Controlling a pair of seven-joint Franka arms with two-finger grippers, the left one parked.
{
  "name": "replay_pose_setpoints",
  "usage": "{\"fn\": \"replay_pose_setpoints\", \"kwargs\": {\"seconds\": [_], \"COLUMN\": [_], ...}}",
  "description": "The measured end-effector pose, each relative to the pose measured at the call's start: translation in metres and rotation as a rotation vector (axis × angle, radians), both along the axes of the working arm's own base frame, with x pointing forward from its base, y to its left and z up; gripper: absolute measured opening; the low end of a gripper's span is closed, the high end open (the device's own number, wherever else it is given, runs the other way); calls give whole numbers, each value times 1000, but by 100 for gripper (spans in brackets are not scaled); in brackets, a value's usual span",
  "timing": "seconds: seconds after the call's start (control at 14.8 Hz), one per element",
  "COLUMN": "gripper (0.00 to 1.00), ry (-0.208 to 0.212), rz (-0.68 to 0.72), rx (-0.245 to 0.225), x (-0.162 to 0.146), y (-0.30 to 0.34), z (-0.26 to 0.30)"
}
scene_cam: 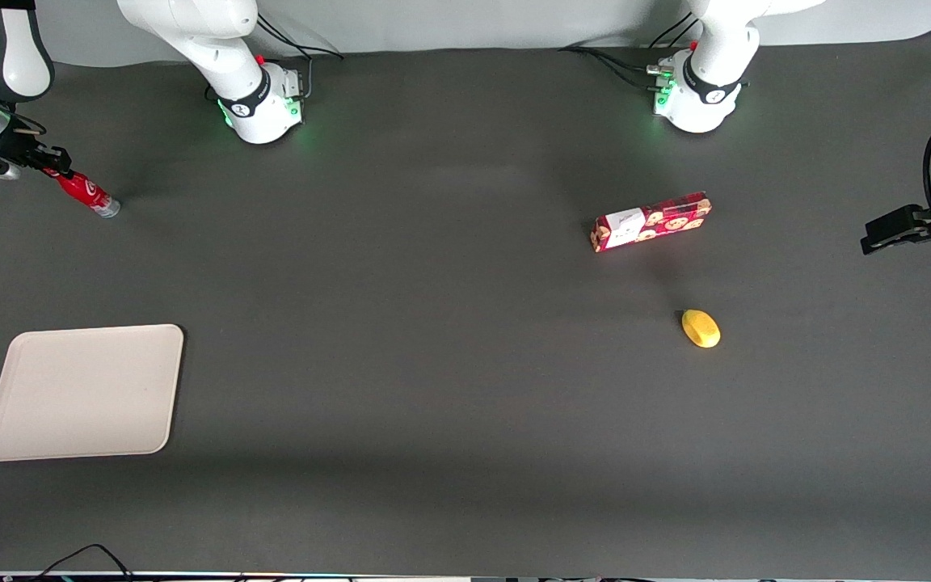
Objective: Place coke bottle on tray
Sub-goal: 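Lift the bottle and carry it with the right gripper toward the white tray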
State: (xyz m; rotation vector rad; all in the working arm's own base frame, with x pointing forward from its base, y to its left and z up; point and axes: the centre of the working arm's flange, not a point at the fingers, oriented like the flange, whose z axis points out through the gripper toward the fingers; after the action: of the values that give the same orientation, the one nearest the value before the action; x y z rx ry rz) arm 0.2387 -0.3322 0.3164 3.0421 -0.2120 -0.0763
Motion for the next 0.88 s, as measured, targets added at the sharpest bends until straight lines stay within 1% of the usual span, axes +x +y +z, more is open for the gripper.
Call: {"fn": "replay_pose_setpoints", "kwargs": {"seconds": [0.14, 0.27, 0.41, 0.47, 0.54, 0.68, 0.81, 0.88], "gripper": [33, 33, 33, 33, 33, 33, 33, 33], "ry": [14, 23, 19, 10, -5, -37, -46, -42], "rz": [-7, -9, 0, 1, -2, -10, -20, -24], "rx": [6, -4, -41, -61, -74, -82, -84, -87], "x": [8, 21, 38, 49, 62, 90, 128, 151], "y": [4, 0, -9, -13, -14, -11, -6, -3], "z": [5, 23, 56, 76, 96, 132, 165, 182]}}
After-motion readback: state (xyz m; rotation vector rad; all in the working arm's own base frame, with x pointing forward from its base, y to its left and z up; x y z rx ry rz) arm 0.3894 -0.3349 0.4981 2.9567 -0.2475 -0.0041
